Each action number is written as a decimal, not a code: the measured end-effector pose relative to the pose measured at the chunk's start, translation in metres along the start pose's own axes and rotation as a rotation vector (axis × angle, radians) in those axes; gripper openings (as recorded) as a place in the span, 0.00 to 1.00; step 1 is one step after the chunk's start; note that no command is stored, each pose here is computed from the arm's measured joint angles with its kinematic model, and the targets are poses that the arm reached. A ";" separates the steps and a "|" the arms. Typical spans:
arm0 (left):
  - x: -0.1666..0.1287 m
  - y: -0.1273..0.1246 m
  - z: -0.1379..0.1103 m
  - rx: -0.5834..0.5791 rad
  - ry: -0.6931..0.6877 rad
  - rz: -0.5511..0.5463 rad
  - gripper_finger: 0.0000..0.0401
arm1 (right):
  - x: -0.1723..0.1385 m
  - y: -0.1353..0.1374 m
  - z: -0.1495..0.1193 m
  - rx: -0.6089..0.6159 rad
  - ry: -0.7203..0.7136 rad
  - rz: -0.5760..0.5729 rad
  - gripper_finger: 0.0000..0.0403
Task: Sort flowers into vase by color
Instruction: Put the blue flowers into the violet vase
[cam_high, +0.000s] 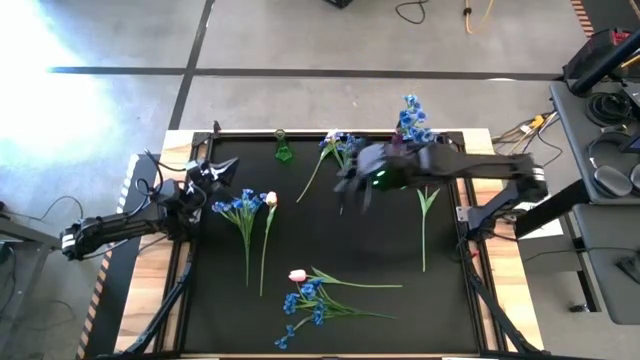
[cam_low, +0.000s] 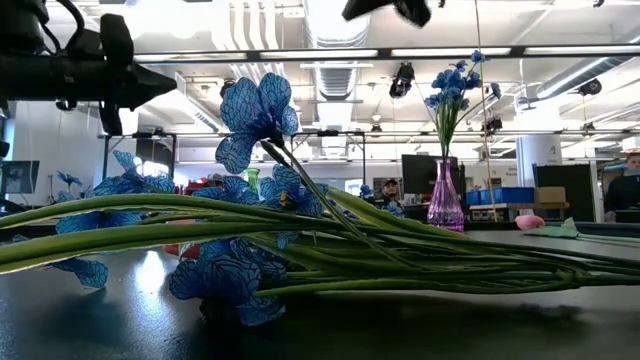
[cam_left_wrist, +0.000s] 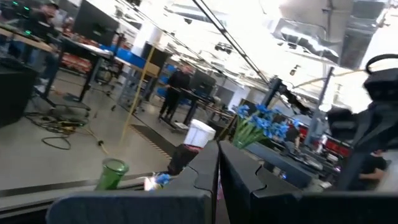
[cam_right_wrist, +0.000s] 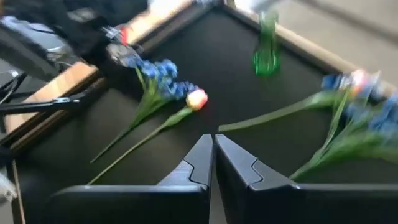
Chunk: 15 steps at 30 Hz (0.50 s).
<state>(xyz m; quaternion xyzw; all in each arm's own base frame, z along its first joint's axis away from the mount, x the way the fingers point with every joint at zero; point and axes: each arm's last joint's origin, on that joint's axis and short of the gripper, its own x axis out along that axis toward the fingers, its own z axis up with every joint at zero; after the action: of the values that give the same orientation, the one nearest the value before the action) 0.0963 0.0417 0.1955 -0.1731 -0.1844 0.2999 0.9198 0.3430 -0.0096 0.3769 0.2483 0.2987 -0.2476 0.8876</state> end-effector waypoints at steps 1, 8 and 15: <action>0.000 0.000 -0.001 -0.005 0.011 -0.014 0.00 | 0.012 0.003 -0.005 0.033 0.019 -0.022 0.03; 0.002 0.002 -0.001 0.028 0.054 -0.101 0.00 | 0.080 0.008 -0.035 0.220 0.135 -0.199 0.03; 0.002 0.003 -0.001 0.039 0.078 -0.145 0.00 | 0.131 -0.009 -0.049 0.224 0.218 -0.303 0.10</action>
<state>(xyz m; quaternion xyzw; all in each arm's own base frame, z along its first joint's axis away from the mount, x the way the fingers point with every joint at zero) 0.0968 0.0454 0.1933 -0.1529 -0.1547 0.2289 0.9488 0.4099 -0.0257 0.2545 0.3228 0.3976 -0.3816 0.7695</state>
